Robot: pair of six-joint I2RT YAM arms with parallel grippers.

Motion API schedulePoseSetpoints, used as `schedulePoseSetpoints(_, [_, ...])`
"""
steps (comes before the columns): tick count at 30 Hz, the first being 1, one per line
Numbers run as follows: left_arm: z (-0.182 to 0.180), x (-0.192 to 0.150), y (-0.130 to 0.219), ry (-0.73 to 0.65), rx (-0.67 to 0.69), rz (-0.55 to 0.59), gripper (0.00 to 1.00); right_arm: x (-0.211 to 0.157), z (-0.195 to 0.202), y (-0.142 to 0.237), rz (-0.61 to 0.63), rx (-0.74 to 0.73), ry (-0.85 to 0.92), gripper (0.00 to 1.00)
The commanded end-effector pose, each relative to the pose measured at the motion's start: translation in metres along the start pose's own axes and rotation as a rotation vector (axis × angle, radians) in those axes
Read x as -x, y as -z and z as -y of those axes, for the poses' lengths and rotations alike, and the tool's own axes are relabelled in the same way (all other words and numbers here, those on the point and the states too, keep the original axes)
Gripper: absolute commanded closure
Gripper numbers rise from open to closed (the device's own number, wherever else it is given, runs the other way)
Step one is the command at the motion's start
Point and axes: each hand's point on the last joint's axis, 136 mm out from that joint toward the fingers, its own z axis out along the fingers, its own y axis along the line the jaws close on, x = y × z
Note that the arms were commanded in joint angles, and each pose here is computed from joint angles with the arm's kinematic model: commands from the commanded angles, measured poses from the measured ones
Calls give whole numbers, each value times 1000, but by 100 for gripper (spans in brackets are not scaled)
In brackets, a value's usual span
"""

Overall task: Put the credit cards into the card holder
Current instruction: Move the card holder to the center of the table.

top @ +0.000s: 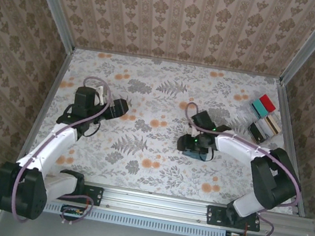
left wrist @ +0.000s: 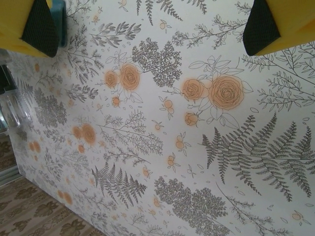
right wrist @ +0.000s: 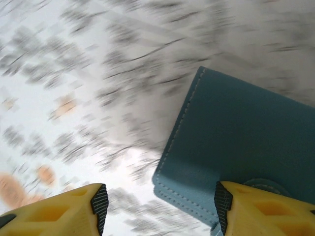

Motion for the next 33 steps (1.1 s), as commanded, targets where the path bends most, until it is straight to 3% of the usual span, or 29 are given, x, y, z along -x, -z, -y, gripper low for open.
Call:
schedulePoseSetpoints(1, [13,5,1,9,-33,-6,0,11,-8,19,46,-35,26,40])
schedulePoseSetpoints(6, [18,0,-3,8,-41,-23,0,30,12,19,119,-160,-106,47])
schedulePoseSetpoints(8, [21,-1,-4,2,-45,-30,0,32,19,13,110,-215,-142,50])
schedulePoseSetpoints(13, [21,-4,-4,-8,-35,-40,0,30,13,-16,36,-195,-159,50])
schedulePoseSetpoints(16, [20,-4,-3,-11,-24,-43,0,19,-7,-33,-35,-148,-73,49])
schedulePoseSetpoints(22, [15,-7,-2,-9,-3,-38,0,-4,-94,-36,-73,116,287,50])
schedulePoseSetpoints(26, [15,-11,-4,-2,-15,-51,0,-4,-120,-9,23,116,451,52])
schedulePoseSetpoints(29, [20,-15,-6,-3,-38,-74,0,13,-86,9,119,-13,265,59])
schedulePoseSetpoints(31, [23,-19,-8,-6,-54,-96,0,12,-55,13,121,-74,74,65])
schedulePoseSetpoints(33, [26,-25,-12,-11,-68,-123,0,1,-35,10,102,-78,-74,64])
